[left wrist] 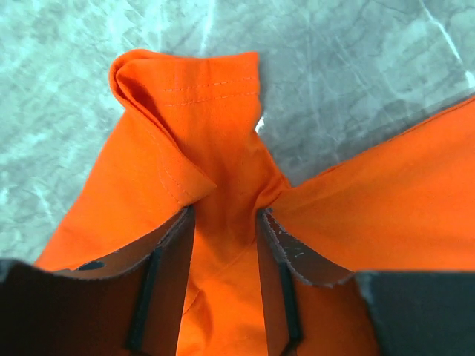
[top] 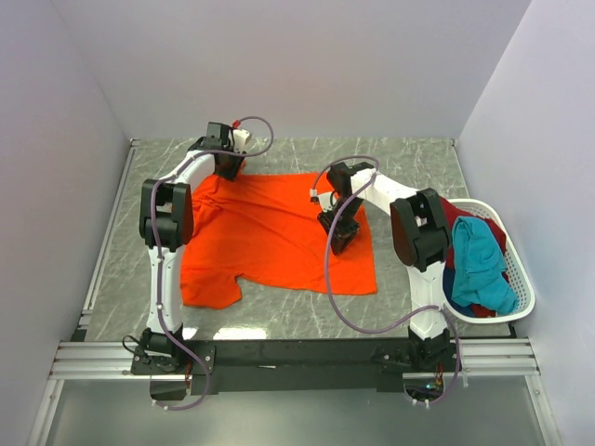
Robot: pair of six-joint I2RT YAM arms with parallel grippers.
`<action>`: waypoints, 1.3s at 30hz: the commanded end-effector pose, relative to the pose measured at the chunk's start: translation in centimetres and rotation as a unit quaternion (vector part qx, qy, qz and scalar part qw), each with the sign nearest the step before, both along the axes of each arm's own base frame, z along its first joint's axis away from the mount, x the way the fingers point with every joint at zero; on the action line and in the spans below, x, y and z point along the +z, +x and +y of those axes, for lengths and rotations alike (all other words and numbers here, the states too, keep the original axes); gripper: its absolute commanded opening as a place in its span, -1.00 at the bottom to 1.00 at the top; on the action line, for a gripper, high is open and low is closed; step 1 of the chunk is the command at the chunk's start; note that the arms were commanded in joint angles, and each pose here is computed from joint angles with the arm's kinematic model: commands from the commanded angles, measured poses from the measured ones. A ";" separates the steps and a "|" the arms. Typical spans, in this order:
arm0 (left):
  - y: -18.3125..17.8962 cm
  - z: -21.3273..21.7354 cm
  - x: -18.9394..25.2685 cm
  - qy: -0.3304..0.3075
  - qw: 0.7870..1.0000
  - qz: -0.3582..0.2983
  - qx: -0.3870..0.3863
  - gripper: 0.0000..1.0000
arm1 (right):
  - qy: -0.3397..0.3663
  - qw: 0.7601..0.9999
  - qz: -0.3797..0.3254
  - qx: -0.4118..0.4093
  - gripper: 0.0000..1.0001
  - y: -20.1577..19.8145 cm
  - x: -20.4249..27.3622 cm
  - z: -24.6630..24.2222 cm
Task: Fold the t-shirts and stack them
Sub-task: Flatten the tshirt out
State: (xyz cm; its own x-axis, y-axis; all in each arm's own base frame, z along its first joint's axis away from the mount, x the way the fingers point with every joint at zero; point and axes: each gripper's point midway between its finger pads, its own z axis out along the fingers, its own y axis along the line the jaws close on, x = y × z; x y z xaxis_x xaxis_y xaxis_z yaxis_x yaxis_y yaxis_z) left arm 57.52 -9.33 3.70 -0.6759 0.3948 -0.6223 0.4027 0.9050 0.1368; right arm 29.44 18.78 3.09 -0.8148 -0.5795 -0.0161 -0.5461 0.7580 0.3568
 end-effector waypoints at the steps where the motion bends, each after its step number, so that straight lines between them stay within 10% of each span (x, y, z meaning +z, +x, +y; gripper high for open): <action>1: 2.1 0.8 3.1 0.020 0.998 -0.056 0.007 -0.12 | 0.007 1.000 -0.015 -0.005 -0.35 0.4 0.7 0.1; 39: 9.8 6.2 3.0 0.060 0.987 -0.139 0.059 -0.21 | -0.008 1.000 -0.015 -0.001 -0.35 0.4 0.5 -0.6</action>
State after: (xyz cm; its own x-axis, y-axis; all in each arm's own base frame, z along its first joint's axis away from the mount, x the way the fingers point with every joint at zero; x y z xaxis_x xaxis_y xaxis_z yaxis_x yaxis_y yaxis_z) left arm 65.71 -3.56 4.40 -0.5889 0.3985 -0.7031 0.2440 0.9171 0.3154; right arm 29.50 18.56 2.88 -0.8146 -0.5799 -0.0140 -0.5482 0.7616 0.3456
